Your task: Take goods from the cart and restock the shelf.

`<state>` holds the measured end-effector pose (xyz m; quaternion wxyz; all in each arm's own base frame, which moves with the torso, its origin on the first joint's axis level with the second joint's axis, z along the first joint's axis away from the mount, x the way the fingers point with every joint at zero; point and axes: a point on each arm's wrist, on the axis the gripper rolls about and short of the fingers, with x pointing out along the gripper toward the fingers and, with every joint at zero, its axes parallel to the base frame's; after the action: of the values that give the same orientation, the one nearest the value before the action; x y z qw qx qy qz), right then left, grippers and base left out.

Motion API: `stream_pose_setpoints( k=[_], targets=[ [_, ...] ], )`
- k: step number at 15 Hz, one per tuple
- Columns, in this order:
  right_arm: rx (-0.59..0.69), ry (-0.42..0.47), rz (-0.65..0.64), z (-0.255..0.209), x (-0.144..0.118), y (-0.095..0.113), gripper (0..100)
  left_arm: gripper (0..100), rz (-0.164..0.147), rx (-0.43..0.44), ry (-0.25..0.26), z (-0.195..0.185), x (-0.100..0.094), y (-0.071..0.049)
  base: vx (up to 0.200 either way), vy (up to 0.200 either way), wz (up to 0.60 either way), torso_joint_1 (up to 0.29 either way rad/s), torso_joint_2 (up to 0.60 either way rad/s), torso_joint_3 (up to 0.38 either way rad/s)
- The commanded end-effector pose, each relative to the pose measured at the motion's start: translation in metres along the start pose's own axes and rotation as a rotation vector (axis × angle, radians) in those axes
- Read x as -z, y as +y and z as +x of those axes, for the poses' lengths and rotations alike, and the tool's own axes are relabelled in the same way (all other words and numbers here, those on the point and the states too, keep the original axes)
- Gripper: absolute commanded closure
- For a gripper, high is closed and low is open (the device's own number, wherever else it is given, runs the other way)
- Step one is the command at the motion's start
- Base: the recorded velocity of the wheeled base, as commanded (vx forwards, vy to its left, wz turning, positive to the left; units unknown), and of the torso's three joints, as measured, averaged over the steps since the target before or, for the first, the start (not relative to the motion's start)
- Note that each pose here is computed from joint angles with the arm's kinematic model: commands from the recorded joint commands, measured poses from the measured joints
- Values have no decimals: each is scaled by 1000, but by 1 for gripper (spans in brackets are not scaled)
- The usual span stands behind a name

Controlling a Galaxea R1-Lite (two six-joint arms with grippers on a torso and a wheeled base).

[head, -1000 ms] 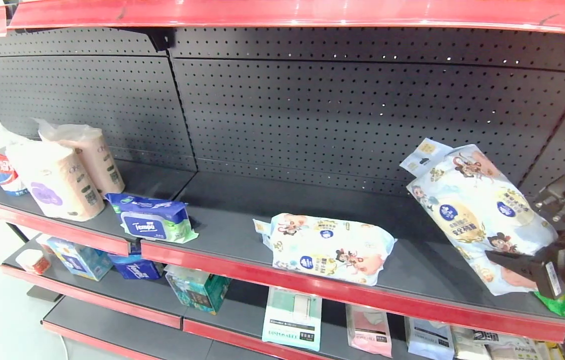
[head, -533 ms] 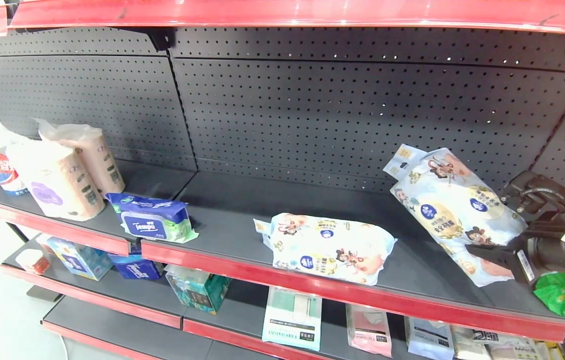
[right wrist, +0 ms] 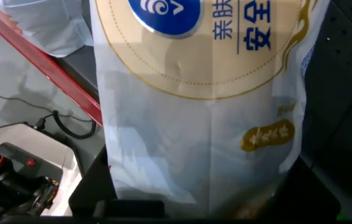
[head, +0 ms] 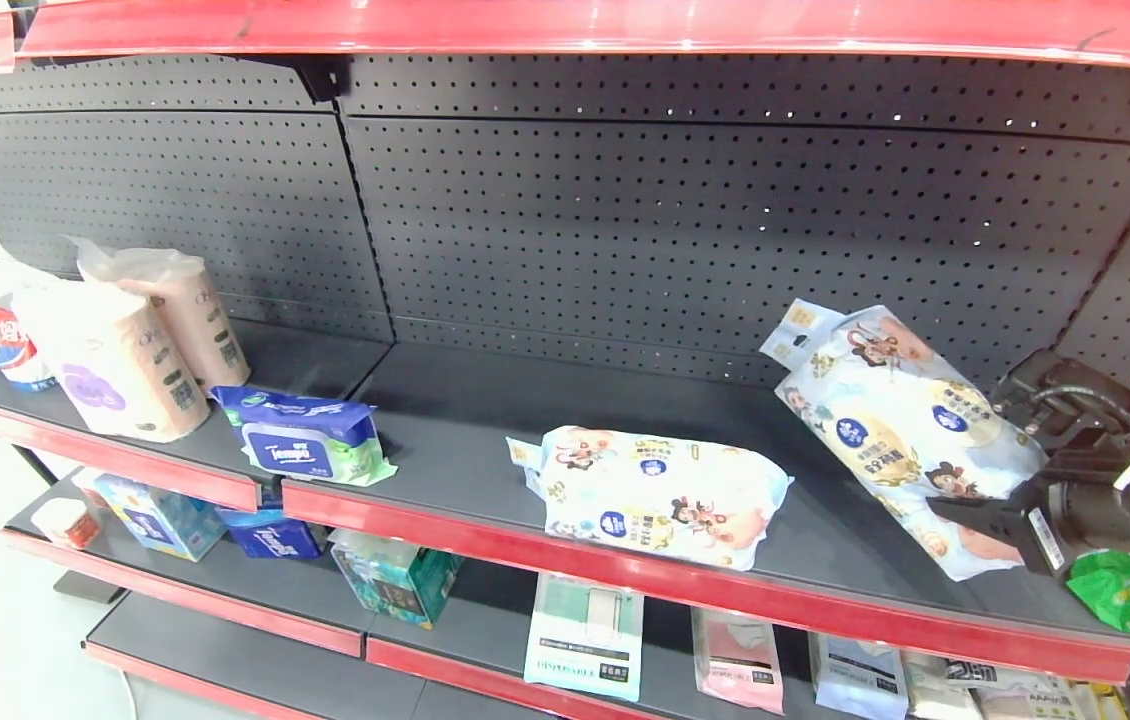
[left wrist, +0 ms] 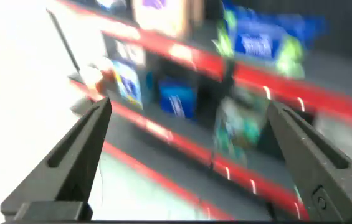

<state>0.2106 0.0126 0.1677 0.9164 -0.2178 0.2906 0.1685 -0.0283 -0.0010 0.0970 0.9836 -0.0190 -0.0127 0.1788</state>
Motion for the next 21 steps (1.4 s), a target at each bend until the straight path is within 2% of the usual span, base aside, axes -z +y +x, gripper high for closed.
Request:
stream_pose_setpoints(
  k=[1, 2, 3, 5, 6, 16, 21],
  targets=[
    [1, 2, 1, 1, 0, -1, 100, 0, -21, 140, -18, 4, 17, -3, 0, 0, 0, 0, 0, 0],
    [-1, 5, 2, 1, 0, -1, 100, 0, -6, 219, 9, 4, 20, -5, 0, 0, 0, 0, 0, 0],
    [1, 5, 2, 2, 0, -1, 100, 0, 43, 243, 29, 4, 22, -5, 0, 0, 0, 0, 0, 0],
    [-1, 8, 2, 2, 1, -1, 100, 0, 35, 241, 30, 4, 22, -5, 0, 0, 0, 0, 0, 0],
    [-4, 13, 3, 3, 2, 0, 100, 0, 44, 238, 27, 4, 22, -5, 0, 0, 0, 0, 0, 0],
    [-14, 27, 3, 8, 2, -1, 100, 0, 41, 237, 28, 4, 22, -5, 0, 0, 0, 0, 0, 0],
    [-52, 74, -20, 35, 1, -4, 100, 0, 41, 237, 28, 4, 22, -5, 0, 0, 0, 0, 0, 0]
  ],
)
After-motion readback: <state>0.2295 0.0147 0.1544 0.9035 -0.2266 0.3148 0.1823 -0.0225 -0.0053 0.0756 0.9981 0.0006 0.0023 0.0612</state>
